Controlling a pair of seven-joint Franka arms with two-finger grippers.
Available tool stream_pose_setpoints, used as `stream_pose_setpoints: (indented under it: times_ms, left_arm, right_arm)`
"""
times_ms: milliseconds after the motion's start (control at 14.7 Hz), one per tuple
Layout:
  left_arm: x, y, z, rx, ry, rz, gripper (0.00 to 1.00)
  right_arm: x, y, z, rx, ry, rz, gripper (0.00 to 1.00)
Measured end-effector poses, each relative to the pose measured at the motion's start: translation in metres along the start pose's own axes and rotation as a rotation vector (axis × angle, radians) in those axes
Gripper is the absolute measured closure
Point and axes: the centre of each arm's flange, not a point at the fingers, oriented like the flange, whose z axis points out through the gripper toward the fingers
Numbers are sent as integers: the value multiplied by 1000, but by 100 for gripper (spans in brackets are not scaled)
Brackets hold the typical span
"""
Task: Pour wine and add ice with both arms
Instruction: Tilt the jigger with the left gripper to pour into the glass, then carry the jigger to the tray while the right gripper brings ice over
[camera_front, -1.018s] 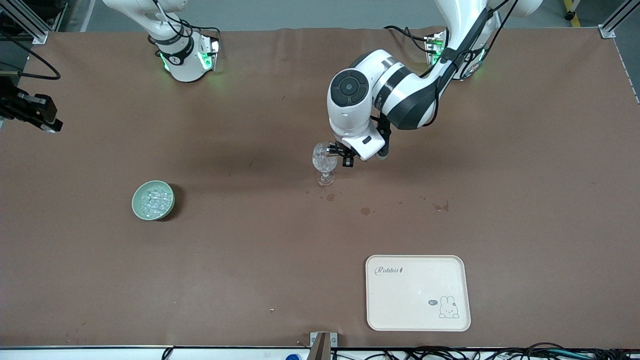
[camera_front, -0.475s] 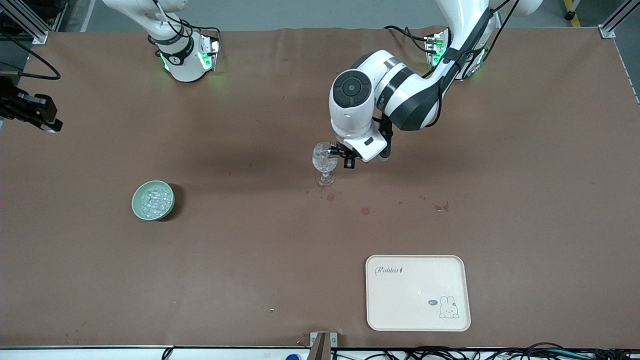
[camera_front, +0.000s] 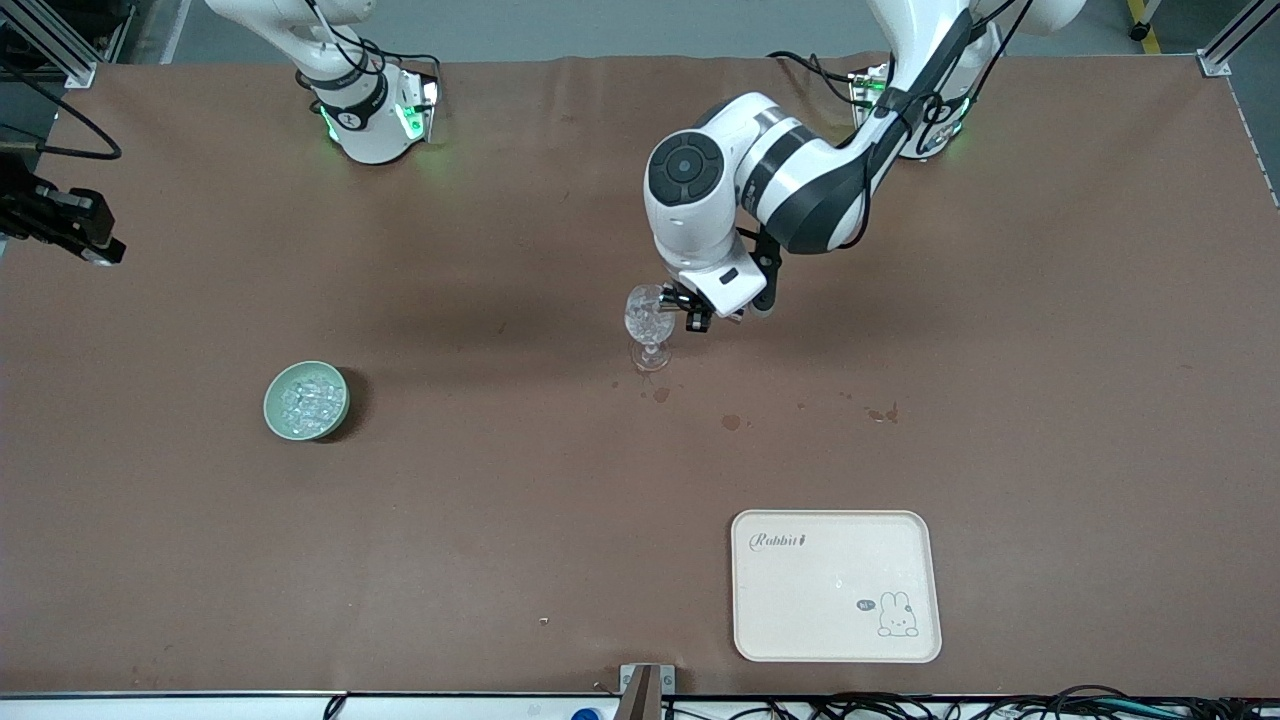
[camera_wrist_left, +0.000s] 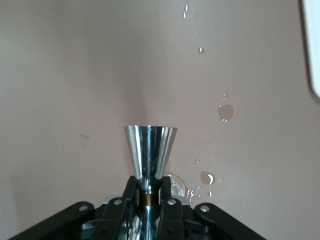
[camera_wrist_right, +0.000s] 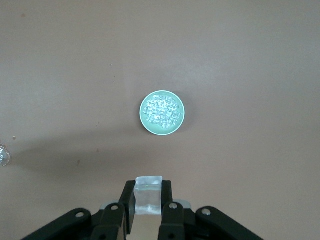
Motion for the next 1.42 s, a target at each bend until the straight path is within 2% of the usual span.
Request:
stream_pose_setpoints:
  times_ms: [407,746,950,1425]
  left_arm:
    - [-9,-6,-3,-15,43,13,79]
    - [-26,-18,8,-32,189,65,79]
    - [-29,-17,4,-44,194,68,79]
    - [-30,-11,-9,-65,175,60,79]
  right_arm:
    - [1,-21,1,3,15,-39,76]
    - [-2,-89,12,7,24,-117,76]
    - [-3,-110,18,7,21,-127,76]
    - [-2,-110,20,7,20,-126,76]
